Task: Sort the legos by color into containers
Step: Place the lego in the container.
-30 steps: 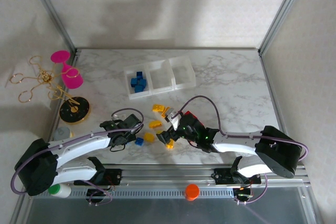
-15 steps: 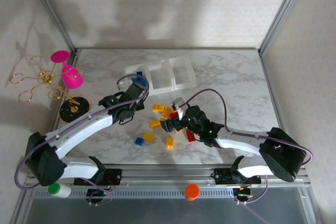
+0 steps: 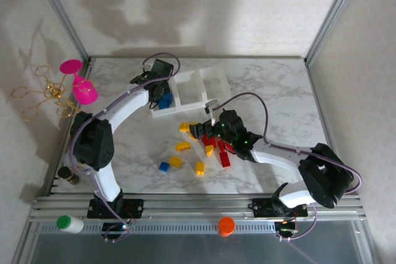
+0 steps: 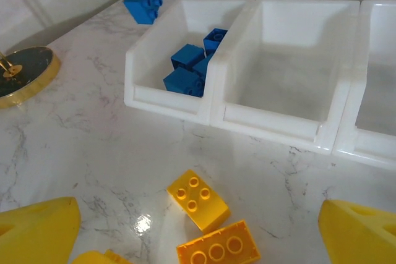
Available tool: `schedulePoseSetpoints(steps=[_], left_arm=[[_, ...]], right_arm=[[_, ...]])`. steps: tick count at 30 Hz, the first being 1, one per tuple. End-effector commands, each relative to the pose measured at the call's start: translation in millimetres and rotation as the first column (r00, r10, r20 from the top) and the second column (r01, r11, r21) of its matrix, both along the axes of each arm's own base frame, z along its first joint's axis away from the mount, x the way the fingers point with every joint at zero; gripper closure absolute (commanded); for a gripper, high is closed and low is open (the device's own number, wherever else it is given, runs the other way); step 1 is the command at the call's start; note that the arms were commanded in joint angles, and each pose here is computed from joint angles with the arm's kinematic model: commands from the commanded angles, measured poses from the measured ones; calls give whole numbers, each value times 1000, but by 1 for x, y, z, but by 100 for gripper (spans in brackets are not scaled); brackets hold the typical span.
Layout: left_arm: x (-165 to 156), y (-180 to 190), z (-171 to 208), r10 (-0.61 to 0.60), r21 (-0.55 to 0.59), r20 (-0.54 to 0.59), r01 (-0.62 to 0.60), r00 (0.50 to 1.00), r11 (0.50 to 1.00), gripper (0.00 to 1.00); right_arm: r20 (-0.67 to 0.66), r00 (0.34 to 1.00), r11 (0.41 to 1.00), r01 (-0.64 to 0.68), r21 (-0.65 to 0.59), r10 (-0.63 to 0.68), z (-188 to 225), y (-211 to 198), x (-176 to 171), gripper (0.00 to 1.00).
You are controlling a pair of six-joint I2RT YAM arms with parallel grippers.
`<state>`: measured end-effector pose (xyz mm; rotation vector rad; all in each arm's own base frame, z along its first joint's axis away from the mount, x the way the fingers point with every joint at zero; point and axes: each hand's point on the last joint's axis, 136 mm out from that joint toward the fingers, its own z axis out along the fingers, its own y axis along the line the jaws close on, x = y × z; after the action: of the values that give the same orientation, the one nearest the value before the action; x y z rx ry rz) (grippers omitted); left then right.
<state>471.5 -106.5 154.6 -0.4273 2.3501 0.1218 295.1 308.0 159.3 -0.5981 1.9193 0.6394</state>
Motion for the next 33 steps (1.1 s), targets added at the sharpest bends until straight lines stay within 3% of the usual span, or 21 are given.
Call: schedulePoseSetpoints(steps=[1, 11, 16, 20, 26, 33], left_arm=[[22, 9, -14, 0, 14, -20, 1, 1000, 1000, 73], [59, 5, -38, -2, 87, -45, 6, 999, 996, 70], [59, 4, -36, -13, 93, -53, 18, 999, 996, 56], [53, 5, -15, -12, 82, -38, 15, 999, 997, 53], [14, -4, 18, -45, 11, 10, 45, 999, 999, 52], [-68, -17, 23, -104, -99, 25, 106, 994, 989, 51]], right_arm=[[11, 1000, 1000, -6, 8, 6, 8, 7, 8, 1], [-2, 1000, 999, -12, -33, 12, -11, 9, 10, 1], [2, 1000, 1000, -7, -21, 7, -2, 8, 10, 1], [21, 1000, 1000, 17, 1, -17, 12, 1, 9, 1], [19, 998, 999, 52, 17, -52, 21, -14, 0, 1], [-33, 999, 1000, 5, 25, -4, 22, -26, -25, 1]])
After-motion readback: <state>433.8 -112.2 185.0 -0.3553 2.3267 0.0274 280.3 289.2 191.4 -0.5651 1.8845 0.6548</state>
